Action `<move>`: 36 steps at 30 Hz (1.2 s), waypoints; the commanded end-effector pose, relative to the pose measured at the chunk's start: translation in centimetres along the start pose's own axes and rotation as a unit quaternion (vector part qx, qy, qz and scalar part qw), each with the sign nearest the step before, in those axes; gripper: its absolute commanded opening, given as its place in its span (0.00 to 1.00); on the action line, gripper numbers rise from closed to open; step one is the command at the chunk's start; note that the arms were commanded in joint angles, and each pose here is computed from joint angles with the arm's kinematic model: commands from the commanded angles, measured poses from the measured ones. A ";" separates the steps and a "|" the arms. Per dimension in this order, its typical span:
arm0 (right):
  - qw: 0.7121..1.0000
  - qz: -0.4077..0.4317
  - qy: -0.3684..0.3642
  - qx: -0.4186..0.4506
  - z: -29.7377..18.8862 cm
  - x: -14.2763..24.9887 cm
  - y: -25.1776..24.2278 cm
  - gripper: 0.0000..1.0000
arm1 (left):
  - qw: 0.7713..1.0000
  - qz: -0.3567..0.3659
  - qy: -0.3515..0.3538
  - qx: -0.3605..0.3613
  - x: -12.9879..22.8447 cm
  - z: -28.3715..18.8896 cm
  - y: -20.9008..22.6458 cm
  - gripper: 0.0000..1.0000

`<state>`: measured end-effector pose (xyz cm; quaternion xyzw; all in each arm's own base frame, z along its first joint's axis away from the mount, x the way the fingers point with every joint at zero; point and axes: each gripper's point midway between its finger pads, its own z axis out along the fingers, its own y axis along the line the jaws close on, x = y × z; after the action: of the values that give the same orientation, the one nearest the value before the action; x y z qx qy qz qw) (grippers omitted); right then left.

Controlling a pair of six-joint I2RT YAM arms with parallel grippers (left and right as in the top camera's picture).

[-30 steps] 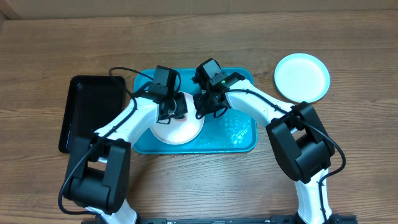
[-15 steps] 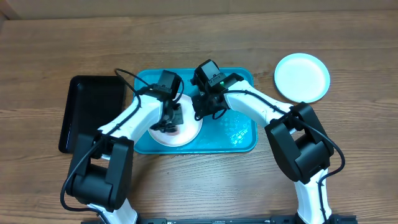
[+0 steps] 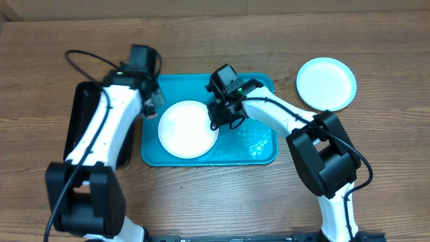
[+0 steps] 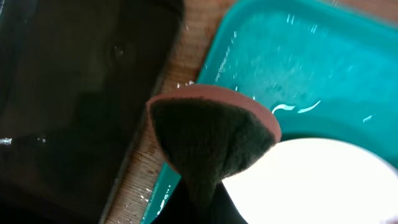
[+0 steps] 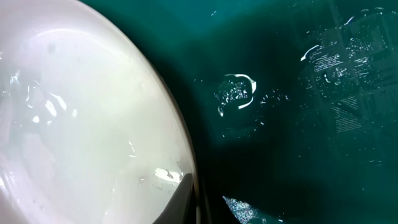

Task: Clean dirty plates on tray and stack at the side
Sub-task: 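Scrub the pink plate with the sponge in the left gripper, then lift the pink plate with the right gripper onto the plate stack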

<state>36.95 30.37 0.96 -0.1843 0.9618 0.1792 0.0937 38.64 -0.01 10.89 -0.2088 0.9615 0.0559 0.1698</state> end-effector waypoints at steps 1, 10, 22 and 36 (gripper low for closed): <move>0.999 0.011 0.012 0.029 0.7 0.9 -1.8 0.04 | 0.999 -0.042 0.009 0.024 -1.0 -0.5 2.0 0.04; 0.999 0.011 0.012 0.029 0.8 0.9 -1.8 0.04 | 0.991 -0.115 0.063 -0.038 1.2 4.6 10.6 0.04; 1.000 0.000 -0.001 0.026 -0.4 -0.4 -1.2 0.04 | 0.990 -0.124 0.049 -0.043 1.0 6.3 13.2 0.30; 0.950 -0.129 -0.128 0.255 -14.0 -7.1 -0.6 0.04 | 0.991 -0.130 0.027 0.025 -4.6 -1.3 11.0 0.89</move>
<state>40.06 27.11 7.43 -0.2318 0.9577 0.0131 0.1702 36.58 12.27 12.35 -0.3342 0.9322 0.0378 0.1340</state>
